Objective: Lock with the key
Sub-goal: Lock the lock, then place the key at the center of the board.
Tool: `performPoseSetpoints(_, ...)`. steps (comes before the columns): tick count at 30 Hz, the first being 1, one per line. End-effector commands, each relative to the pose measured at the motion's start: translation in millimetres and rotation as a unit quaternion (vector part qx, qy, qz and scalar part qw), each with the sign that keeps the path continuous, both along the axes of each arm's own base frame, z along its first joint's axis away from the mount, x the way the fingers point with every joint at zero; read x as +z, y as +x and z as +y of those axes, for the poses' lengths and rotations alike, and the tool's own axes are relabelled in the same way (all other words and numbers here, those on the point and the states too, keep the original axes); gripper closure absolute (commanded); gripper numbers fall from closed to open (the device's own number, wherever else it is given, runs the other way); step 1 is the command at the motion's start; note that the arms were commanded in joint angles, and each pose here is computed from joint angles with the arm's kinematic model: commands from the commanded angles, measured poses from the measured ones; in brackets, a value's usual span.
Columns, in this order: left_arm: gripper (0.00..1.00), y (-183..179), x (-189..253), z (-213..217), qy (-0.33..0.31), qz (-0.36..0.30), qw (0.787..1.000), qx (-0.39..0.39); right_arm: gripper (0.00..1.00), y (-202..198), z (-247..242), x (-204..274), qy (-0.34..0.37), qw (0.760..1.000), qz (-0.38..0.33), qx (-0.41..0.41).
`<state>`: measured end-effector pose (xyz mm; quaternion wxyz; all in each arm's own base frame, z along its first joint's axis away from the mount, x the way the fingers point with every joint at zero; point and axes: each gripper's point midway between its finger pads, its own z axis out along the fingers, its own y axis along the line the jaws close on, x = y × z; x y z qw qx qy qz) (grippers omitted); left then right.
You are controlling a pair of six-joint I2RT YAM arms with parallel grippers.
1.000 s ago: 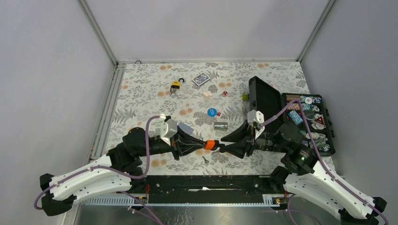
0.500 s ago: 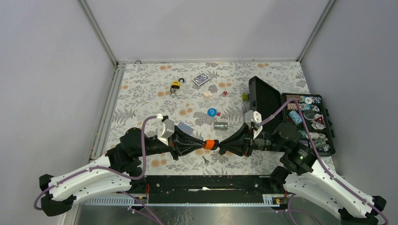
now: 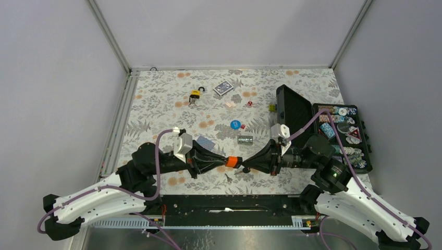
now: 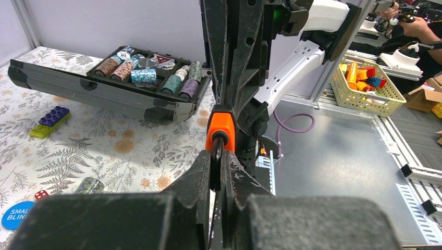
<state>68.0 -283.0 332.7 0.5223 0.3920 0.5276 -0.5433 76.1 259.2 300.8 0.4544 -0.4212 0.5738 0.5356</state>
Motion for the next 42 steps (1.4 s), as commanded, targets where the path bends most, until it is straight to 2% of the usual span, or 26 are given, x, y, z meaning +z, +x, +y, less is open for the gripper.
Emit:
performPoseSetpoints(1, 1.0, -2.6, 56.5, 18.4, -0.082, -0.051, 0.995, 0.018, 1.0, 4.5, -3.8, 8.7, -0.003, 1.0, -0.014, -0.018)
performPoseSetpoints(13, 1.0, 11.8, 59.1, 49.3, -0.058, -0.077, 0.991, 0.093, 1.0, 7.9, -6.9, 7.2, -0.007, 0.999, -0.024, -0.031)
performPoseSetpoints(15, 1.0, 20.5, 56.2, 54.4, -0.052, -0.066, 0.989, 0.121, 1.0, 11.6, -5.5, 4.5, -0.011, 0.999, -0.019, -0.039)
performPoseSetpoints(17, 1.0, 41.1, 48.6, 62.3, -0.046, -0.032, 0.982, 0.182, 0.98, 19.9, -3.1, -1.4, -0.018, 0.998, -0.011, -0.055)
performPoseSetpoints(18, 1.0, 54.7, 42.1, 67.4, -0.042, -0.009, 0.974, 0.223, 0.95, 26.4, -1.5, -5.2, -0.019, 0.997, -0.005, -0.07)
performPoseSetpoints(22, 1.0, 101.1, 0.5, 91.6, -0.015, 0.071, 0.925, 0.373, 1.0, 61.6, 4.4, -35.5, -0.03, 0.987, 0.047, -0.154)
performPoseSetpoints(26, 1.0, 124.6, -47.4, 109.2, 0.021, 0.132, 0.875, 0.465, 1.0, 77.7, 12.2, -90.4, -0.077, 0.967, 0.14, -0.196)
performPoseSetpoints(32, 1.0, 136.2, -113.2, 112.1, 0.06, 0.203, 0.839, 0.5, 1.0, 57.6, 29.2, -171.4, -0.12, 0.93, 0.306, -0.166)
performPoseSetpoints(37, 1.0, 143.8, -159.0, 128.7, 0.083, 0.265, 0.796, 0.538, 1.0, 49.4, 25.8, -206.3, -0.139, 0.912, 0.346, -0.172)
performPoseSetpoints(42, 1.0, 144.9, -189.6, 146.9, 0.098, 0.286, 0.761, 0.574, 0.78, 41.8, 23.8, -212.6, -0.141, 0.916, 0.342, -0.156)
